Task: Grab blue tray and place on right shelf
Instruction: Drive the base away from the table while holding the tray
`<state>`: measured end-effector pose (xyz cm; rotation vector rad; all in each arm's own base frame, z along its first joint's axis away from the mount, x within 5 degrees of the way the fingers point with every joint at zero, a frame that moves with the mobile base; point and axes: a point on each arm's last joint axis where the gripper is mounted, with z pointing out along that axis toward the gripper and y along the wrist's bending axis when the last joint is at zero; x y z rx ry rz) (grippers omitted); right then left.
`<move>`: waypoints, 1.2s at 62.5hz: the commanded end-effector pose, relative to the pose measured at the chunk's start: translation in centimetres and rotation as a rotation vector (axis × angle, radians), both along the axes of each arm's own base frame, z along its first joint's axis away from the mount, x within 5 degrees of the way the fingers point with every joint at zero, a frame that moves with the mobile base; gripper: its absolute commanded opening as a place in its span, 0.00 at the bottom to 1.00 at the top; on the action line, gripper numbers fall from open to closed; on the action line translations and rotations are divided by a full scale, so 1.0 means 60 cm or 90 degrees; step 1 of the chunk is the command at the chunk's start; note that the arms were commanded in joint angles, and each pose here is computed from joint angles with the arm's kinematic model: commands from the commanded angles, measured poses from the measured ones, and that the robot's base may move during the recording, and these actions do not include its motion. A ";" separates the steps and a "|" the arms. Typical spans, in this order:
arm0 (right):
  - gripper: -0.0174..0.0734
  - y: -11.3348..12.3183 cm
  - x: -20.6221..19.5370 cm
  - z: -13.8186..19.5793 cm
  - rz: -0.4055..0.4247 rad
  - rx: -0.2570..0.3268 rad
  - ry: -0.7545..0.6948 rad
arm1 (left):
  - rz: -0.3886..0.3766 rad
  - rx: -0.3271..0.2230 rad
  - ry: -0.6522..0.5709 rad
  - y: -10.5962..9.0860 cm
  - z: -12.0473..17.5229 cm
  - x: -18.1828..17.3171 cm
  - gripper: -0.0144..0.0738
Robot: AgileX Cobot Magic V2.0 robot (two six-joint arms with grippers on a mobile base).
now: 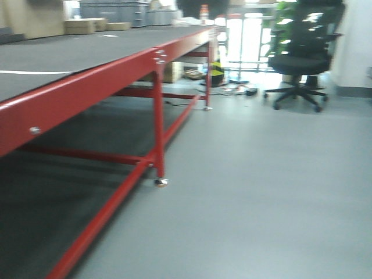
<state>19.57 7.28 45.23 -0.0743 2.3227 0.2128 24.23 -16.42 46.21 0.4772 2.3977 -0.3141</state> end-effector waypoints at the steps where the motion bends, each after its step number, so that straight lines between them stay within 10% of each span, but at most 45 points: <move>1: 0.26 0.007 -0.007 0.035 0.033 0.045 -0.096 | -0.042 -0.007 0.018 0.000 0.016 -0.030 0.11; 75: 0.26 0.007 -0.007 0.035 0.033 0.045 -0.096 | -0.044 -0.010 0.020 -0.001 0.016 -0.031 0.11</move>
